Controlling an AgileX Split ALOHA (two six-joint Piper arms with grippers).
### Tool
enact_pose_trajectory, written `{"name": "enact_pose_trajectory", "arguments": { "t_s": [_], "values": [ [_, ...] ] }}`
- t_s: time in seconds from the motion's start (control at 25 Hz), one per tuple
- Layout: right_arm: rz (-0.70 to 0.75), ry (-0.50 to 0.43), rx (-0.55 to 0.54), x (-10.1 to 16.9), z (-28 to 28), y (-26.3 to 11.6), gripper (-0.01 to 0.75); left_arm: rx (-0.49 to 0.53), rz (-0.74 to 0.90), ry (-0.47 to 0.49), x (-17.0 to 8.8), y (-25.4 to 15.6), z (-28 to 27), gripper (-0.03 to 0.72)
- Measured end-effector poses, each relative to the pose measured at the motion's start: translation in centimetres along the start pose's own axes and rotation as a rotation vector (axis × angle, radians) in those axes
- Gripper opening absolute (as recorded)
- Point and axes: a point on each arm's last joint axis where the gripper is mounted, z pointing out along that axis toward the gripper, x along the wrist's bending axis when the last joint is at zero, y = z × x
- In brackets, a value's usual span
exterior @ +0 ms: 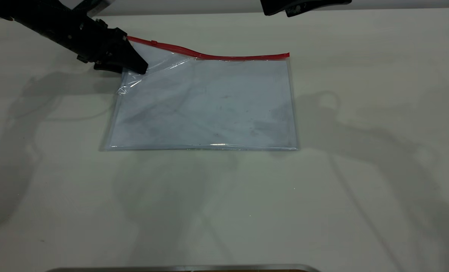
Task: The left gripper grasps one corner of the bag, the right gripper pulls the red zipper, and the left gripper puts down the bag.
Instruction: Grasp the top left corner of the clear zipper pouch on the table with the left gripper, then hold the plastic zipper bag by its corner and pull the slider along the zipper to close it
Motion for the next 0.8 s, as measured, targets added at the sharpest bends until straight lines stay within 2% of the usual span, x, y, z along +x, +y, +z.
{"name": "enact_pose_trajectory", "arguments": {
  "t_s": [0.12,0.16,0.32,0.44,0.64,0.8],
  "values": [
    [0.008,0.002,0.014,-0.3,0.6,-0.3,0.482,-0.013,0.020,0.005,-0.1,0.5,-0.3,0.089],
    [0.011,0.002,0.023,-0.6,1.0,-0.5,0.480,-0.018,0.035,0.006,-0.3,0.9,-0.5,0.062],
    [-0.012,0.018,0.016,-1.7,3.0,0.6,0.471,-0.038,0.171,0.006,-1.5,2.4,-1.8,0.053],
    [-0.056,0.091,-0.001,-2.1,4.6,2.1,0.470,-0.037,0.302,-0.013,-2.4,2.9,-2.3,0.055],
    [-0.133,0.247,-0.061,-2.5,7.3,5.1,0.470,0.030,0.463,-0.146,-3.9,2.4,-3.0,0.061],
    [-0.150,0.340,-0.075,-3.4,9.8,5.8,0.470,0.100,0.571,-0.250,-4.7,1.6,-3.2,0.061]
  ]
}}
